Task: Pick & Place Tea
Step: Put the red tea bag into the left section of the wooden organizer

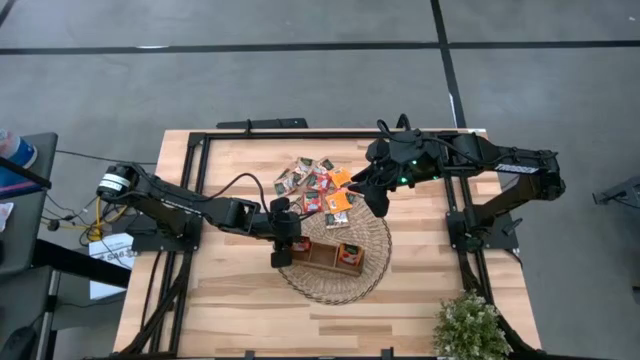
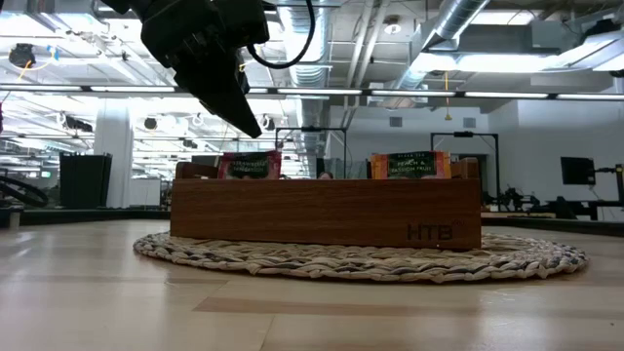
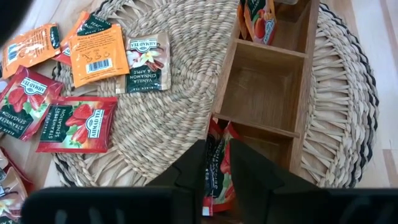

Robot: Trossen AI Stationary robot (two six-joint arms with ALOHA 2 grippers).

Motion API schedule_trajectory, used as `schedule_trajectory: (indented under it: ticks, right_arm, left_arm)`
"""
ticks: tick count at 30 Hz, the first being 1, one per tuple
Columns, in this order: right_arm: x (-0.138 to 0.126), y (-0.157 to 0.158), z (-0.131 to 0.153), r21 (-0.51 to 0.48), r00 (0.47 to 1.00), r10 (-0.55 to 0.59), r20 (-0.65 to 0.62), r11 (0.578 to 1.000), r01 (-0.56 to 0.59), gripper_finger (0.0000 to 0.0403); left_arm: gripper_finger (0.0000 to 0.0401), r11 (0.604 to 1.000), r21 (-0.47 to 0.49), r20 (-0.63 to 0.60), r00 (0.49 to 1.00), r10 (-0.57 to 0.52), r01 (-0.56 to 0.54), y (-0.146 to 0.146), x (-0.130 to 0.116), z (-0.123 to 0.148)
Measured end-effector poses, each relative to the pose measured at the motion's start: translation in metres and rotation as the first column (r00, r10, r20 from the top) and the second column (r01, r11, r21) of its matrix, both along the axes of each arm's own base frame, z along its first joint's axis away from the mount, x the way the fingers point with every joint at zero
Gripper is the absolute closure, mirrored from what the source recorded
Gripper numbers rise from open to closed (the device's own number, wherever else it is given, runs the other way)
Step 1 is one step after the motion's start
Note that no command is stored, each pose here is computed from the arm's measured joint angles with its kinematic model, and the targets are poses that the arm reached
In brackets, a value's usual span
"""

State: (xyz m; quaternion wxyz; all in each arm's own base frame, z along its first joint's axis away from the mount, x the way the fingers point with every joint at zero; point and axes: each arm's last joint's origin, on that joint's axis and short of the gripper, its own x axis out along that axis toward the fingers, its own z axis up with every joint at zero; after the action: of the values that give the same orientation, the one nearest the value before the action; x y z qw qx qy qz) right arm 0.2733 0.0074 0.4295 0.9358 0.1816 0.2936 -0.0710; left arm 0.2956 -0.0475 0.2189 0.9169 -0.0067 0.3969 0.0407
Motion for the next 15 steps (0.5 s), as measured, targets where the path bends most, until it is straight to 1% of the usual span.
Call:
schedule_trajectory:
  ticks: [6,11,13,15]
  right_arm:
    - [0.0,0.0,0.0,0.0,1.0,0.001,0.0,1.0,-0.001,0.0284]
    - [0.0,0.0,0.0,0.0,1.0,0.001,0.0,1.0,-0.001,0.0284]
    - [0.0,0.0,0.0,0.0,1.0,0.001,0.0,1.0,-0.001,0.0284]
    - [0.0,0.0,0.0,0.0,1.0,0.001,0.0,1.0,-0.001,0.0284]
  left_arm:
    - [0.0313,1.0,0.008,0.007,1.0,0.007,-0.007,0.0,-0.001,0.002]
    - [0.0311,0.999,0.024,0.077,0.997,0.029,-0.031,0.001,-0.006,0.017]
    - [0.0311,0.997,0.045,0.115,0.992,0.059,-0.065,0.003,-0.009,0.024]
    - [0.0311,0.981,0.111,0.163,0.977,0.14,-0.159,0.007,-0.013,0.032]
